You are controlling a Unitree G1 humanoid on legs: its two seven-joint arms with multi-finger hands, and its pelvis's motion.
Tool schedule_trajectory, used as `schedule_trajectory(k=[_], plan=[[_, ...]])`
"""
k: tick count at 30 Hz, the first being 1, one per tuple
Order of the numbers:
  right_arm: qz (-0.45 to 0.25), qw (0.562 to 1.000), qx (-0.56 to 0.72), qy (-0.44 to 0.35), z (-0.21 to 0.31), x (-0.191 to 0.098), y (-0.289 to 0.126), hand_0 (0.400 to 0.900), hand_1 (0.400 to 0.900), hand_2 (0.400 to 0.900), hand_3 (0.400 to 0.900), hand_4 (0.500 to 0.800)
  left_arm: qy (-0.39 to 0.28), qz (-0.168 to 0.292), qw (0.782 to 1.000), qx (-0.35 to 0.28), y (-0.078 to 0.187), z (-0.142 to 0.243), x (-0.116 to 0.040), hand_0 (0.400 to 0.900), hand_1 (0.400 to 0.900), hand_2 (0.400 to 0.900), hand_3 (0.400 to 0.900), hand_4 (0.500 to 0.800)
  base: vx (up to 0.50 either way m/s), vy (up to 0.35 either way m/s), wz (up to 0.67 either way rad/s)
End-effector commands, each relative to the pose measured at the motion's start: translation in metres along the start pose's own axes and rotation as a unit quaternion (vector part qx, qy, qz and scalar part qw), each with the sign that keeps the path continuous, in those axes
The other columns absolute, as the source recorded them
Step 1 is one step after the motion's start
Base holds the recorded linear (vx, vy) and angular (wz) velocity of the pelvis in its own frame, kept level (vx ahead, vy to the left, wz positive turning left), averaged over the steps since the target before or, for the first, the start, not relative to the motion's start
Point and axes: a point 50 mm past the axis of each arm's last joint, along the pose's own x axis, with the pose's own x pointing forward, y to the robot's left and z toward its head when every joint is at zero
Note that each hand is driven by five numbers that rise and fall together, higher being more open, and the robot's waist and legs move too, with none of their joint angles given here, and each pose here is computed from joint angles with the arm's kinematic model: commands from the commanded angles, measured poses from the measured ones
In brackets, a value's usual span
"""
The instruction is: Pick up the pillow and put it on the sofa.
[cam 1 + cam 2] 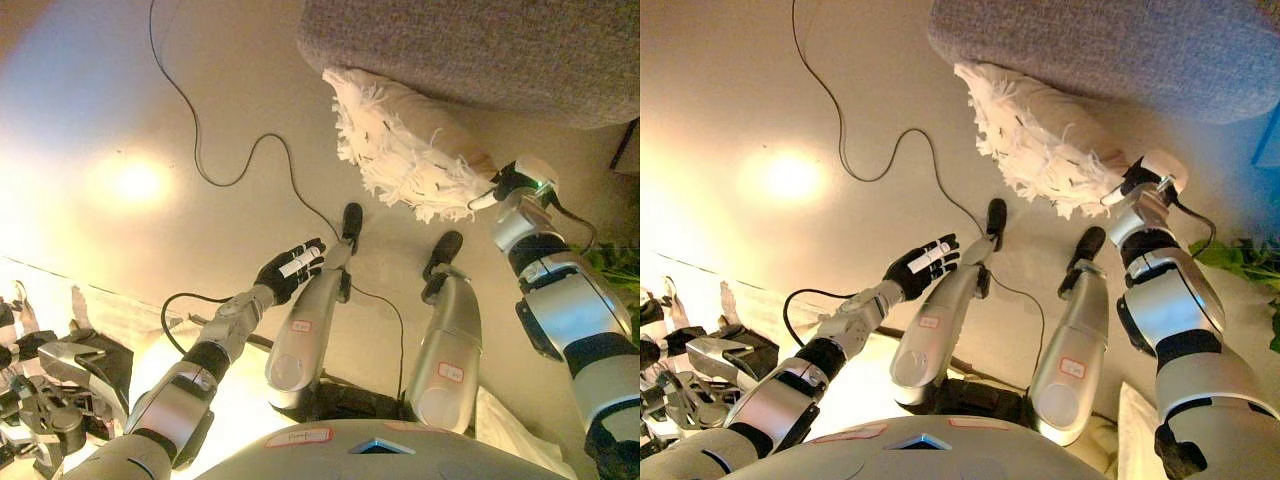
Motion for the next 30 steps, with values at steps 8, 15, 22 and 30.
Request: schedule_trajectory(k=[8,15,22,30], plan=[[-0.134,0.990,0.038,-0.031,0.036,-0.003,-0.106,0.900,0.900,0.900,0.900,0.800,-0.035,-0.033,0.999,-0.020,-0.003,-0.009,-0.016,0.900,0.900,0.900,0.900,0.800,-0.003,0.063,0.02],[-0.124,0.990,0.058,-0.045,0.047,-0.009,-0.130,0.900,0.900,0.900,0.900,0.800,-0.054,-0.053,0.997,-0.032,-0.006,-0.013,-0.028,0.900,0.900,0.900,0.900,0.800,0.041,0.027,0.05],[-0.095,0.988,0.099,-0.073,0.057,-0.013,-0.137,0.900,0.900,0.900,0.900,0.800,-0.079,-0.070,0.994,-0.037,-0.008,-0.007,-0.035,0.900,0.900,0.900,0.900,0.800,-0.001,0.012,0.00],[-0.140,0.973,0.141,-0.119,0.060,-0.014,-0.145,0.400,0.400,0.400,0.400,0.500,-0.087,-0.072,0.993,-0.043,-0.005,-0.009,-0.045,0.900,0.900,0.900,0.900,0.800,0.006,-0.003,-0.03]])
